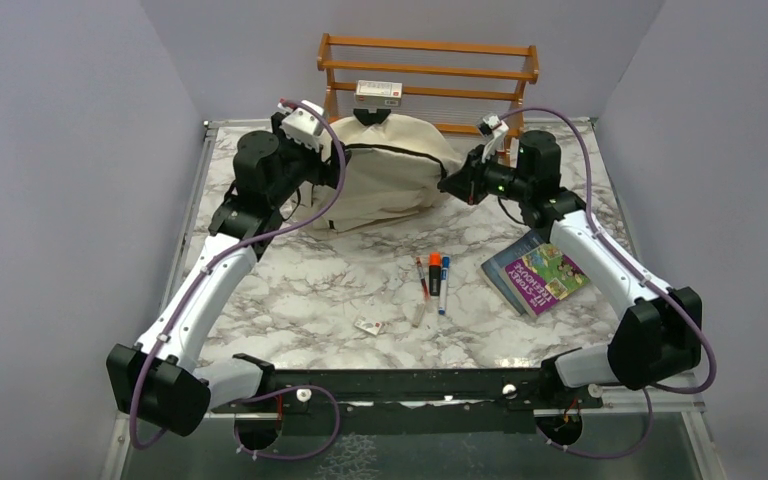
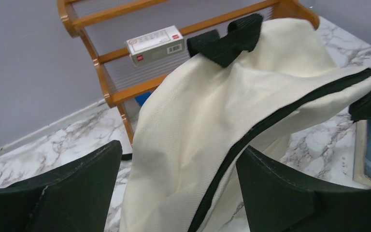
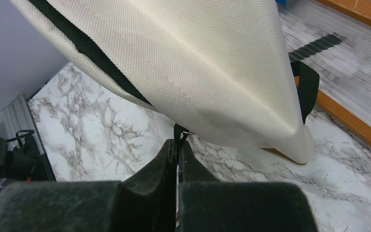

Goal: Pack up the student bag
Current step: Unzip the student bag at the center of the board.

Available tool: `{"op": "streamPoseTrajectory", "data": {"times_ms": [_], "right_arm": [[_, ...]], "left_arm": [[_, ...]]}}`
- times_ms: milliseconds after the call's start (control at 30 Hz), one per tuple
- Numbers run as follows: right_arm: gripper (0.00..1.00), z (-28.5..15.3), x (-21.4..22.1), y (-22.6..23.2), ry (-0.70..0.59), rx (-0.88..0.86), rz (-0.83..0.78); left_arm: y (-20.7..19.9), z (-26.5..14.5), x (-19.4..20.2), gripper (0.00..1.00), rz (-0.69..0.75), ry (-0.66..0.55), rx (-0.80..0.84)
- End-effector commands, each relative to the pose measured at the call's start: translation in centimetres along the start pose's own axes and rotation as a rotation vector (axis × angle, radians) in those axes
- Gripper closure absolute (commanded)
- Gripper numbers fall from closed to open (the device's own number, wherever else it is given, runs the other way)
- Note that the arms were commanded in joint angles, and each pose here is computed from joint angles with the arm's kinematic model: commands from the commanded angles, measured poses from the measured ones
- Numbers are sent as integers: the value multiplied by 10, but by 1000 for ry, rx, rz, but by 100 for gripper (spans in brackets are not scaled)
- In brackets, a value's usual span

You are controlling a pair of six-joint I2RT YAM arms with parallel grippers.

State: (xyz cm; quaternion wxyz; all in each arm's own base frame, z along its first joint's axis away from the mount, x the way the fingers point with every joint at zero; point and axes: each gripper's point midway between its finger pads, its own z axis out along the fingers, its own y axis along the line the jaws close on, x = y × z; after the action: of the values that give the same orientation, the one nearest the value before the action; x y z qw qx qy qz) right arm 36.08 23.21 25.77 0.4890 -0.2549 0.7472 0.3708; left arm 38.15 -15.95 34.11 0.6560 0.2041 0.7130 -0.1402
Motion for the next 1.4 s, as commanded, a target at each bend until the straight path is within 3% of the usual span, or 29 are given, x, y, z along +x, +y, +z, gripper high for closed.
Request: {"op": "streamPoseTrajectory", "data": {"times_ms": [0, 133, 333, 400, 567, 833, 967, 1133, 1367], "right_arm": [[94, -8, -1, 12, 4, -20, 14], [89, -12, -2, 20, 9, -51, 12], [80, -18, -6, 28, 11, -72, -13], [76, -21, -8, 32, 11, -88, -21], [65, -33, -20, 38, 3, -68, -67], [35, -61, -70, 25, -177, 141, -161], [31, -52, -83, 12, -190, 174, -204], [24, -30, -105, -11, -195, 208, -286], [21, 9, -107, -1, -108, -68, -392]], "left_arm": [[-27, -6, -36, 14, 29, -74, 161], [-40, -2, -19, 18, 29, -29, 239], [-51, 1, -1, 45, 29, 8, 296], [-54, 3, 3, 56, 30, 19, 313], [-48, 8, 5, 99, 45, 37, 286], [-26, 6, -22, 100, 113, -68, 165], [-33, -5, -38, 100, 199, -194, 197], [-37, -12, -40, 100, 271, -232, 219], [-50, -15, -31, 100, 339, -247, 296]]}}
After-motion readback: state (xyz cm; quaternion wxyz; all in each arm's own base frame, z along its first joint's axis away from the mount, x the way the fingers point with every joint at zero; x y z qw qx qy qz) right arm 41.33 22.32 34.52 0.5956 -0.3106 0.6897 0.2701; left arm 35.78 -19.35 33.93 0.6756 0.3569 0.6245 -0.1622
